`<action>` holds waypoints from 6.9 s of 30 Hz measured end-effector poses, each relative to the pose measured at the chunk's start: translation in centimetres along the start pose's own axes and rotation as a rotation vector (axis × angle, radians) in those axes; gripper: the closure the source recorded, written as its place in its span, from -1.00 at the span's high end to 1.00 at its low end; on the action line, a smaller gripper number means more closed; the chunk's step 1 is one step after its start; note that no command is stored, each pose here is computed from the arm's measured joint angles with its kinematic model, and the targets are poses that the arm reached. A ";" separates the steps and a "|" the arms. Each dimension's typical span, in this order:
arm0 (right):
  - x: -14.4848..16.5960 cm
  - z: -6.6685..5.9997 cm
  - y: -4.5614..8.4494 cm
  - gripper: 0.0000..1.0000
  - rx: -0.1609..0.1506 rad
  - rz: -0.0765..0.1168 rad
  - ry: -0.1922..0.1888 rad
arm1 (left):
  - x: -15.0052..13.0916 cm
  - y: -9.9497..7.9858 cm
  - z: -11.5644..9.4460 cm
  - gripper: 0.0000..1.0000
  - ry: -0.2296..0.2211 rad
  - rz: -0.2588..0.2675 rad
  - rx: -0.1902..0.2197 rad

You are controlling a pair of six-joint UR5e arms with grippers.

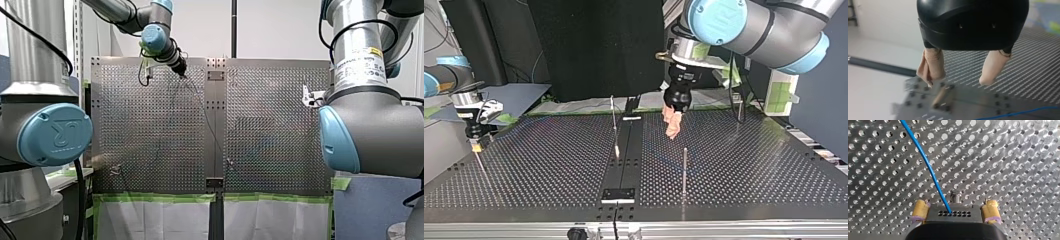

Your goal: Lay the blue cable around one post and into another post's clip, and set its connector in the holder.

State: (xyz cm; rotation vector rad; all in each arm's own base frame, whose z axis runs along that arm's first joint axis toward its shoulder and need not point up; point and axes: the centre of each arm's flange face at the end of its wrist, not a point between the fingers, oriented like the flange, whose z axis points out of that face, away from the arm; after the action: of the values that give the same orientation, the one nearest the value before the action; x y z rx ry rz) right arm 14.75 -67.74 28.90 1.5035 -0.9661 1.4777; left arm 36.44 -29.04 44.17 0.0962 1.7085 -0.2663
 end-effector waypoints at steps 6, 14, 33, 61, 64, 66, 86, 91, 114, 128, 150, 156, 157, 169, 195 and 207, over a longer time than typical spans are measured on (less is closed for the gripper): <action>0.0 0.0 0.0 1.00 0.000 0.000 -0.001 | 3.4 -1.1 0.6 1.00 0.040 0.041 0.064; 0.0 0.0 0.0 1.00 -0.001 0.000 -0.001 | 6.5 -2.0 0.0 1.00 0.055 0.039 0.151; -0.1 0.0 0.1 1.00 -0.001 0.000 -0.002 | 13.5 -1.4 -0.8 1.00 0.088 -0.042 0.190; 0.0 0.0 0.0 1.00 -0.001 -0.001 0.000 | 28.3 3.0 -3.2 1.00 0.217 0.045 0.038; 0.0 0.0 0.0 1.00 -0.001 -0.001 0.000 | 29.0 3.1 -3.8 1.00 0.218 0.031 0.047; 0.0 0.0 0.0 1.00 -0.001 -0.001 0.000 | 29.2 3.2 -3.9 1.00 0.213 0.021 0.053; 0.0 0.0 -0.2 1.00 0.002 -0.001 0.000 | 26.5 2.7 -0.8 1.00 0.014 0.009 0.045; 0.0 0.0 -0.2 1.00 0.002 -0.001 -0.001 | 26.0 3.0 -0.3 1.00 -0.037 0.037 0.011; 0.1 0.1 -0.3 1.00 0.003 -0.002 0.002 | 23.9 3.0 1.3 1.00 -0.232 0.036 -0.036; 0.1 0.1 -0.2 1.00 0.002 -0.002 0.002 | 24.1 3.7 1.1 1.00 -0.215 0.055 -0.110; 0.1 0.0 -0.2 1.00 0.002 -0.001 0.000 | 24.6 4.0 0.7 1.00 -0.171 0.065 -0.126; 0.1 0.0 -0.1 1.00 0.001 -0.001 0.000 | 24.6 4.1 0.7 1.00 -0.171 0.064 -0.126; 0.0 0.0 -0.1 1.00 0.001 -0.001 0.000 | 24.6 4.1 0.7 1.00 -0.171 0.064 -0.126; 0.0 0.0 0.0 1.00 -0.007 0.000 -0.001 | 24.6 4.1 0.7 1.00 -0.171 0.062 -0.123; 0.0 0.0 -0.3 1.00 -0.006 0.002 -0.006 | 24.6 4.1 0.8 1.00 -0.172 0.058 -0.123; 0.0 0.0 -0.4 1.00 -0.002 0.001 -0.004 | 24.6 4.1 0.8 1.00 -0.171 0.057 -0.124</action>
State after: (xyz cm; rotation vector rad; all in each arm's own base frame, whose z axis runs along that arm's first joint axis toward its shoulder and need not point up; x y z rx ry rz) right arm 15.10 -67.63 28.89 1.5054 -0.9712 1.4742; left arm 34.21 -27.38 19.39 0.0300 1.5459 -0.1218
